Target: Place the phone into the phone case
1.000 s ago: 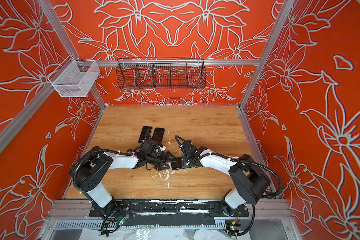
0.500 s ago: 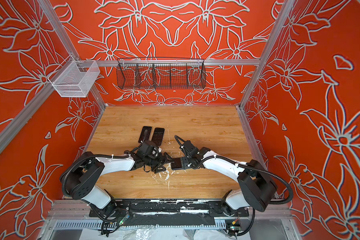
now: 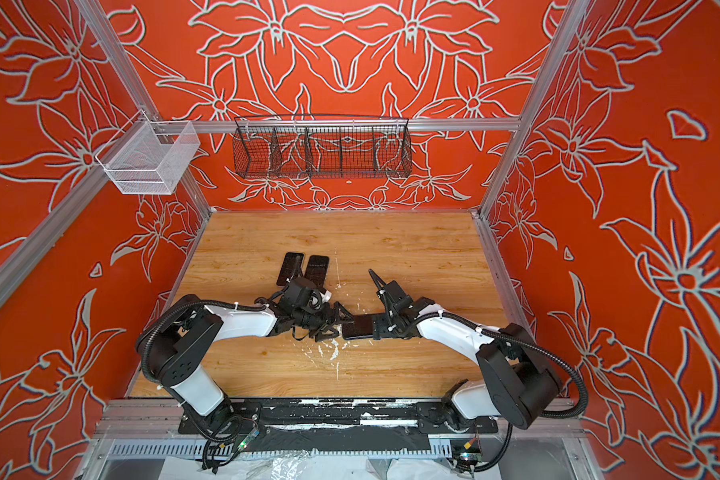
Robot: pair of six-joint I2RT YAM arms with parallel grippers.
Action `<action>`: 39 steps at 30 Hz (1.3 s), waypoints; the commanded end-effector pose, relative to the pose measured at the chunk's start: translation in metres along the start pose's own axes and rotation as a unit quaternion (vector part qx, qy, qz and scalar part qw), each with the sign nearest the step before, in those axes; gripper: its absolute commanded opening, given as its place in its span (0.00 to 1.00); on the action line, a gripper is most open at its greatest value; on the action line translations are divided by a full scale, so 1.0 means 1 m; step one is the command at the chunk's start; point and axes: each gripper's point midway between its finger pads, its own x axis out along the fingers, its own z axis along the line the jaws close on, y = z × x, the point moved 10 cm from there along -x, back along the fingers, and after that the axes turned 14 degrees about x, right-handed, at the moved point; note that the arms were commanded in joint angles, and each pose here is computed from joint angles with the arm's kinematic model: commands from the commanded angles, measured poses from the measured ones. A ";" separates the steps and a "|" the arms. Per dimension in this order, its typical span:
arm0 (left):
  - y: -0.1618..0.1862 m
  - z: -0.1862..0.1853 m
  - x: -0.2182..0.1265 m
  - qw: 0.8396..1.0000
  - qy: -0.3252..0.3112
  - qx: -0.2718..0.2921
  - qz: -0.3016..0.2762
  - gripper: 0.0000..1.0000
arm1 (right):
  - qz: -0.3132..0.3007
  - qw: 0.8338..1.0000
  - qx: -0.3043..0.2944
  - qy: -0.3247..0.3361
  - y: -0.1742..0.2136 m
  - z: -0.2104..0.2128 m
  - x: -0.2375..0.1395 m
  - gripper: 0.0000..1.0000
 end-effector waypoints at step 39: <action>0.025 0.086 0.022 0.997 -0.046 -0.061 0.002 0.74 | 0.019 0.932 -0.037 -0.361 -0.006 0.030 -0.044 0.74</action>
